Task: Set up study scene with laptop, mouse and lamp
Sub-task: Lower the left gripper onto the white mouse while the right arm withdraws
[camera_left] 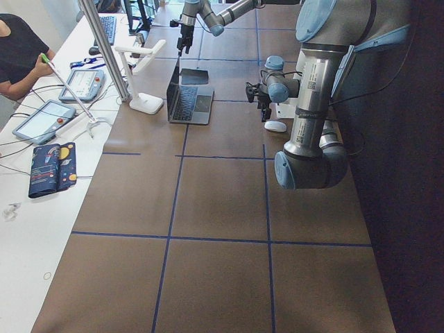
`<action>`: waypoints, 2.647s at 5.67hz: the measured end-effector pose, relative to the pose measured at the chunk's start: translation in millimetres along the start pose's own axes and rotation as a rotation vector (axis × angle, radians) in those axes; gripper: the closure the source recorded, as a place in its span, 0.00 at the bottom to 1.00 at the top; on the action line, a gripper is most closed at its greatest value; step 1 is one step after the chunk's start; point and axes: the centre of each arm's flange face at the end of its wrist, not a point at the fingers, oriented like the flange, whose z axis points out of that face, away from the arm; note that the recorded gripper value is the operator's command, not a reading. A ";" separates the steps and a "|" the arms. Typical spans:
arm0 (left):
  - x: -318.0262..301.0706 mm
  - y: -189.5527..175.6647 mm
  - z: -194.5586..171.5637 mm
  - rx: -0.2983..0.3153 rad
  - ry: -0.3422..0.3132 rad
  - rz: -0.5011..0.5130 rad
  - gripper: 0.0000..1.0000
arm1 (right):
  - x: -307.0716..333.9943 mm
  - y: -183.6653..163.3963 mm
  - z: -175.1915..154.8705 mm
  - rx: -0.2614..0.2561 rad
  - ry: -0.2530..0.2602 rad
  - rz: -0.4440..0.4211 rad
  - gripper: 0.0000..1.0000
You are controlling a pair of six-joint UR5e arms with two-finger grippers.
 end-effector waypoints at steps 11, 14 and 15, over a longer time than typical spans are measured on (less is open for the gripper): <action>-10.7 45.8 49.1 -0.194 0.011 0.368 0.00 | 43.2 -31.0 -62.0 -0.027 -0.035 -0.068 0.00; -12.1 50.4 55.4 -0.198 -0.001 0.375 0.35 | 42.1 -29.1 -68.9 -0.027 -0.046 -0.075 0.00; -12.2 50.4 55.8 -0.197 -0.003 0.376 0.62 | 44.1 -28.3 -69.9 -0.027 -0.047 -0.075 0.00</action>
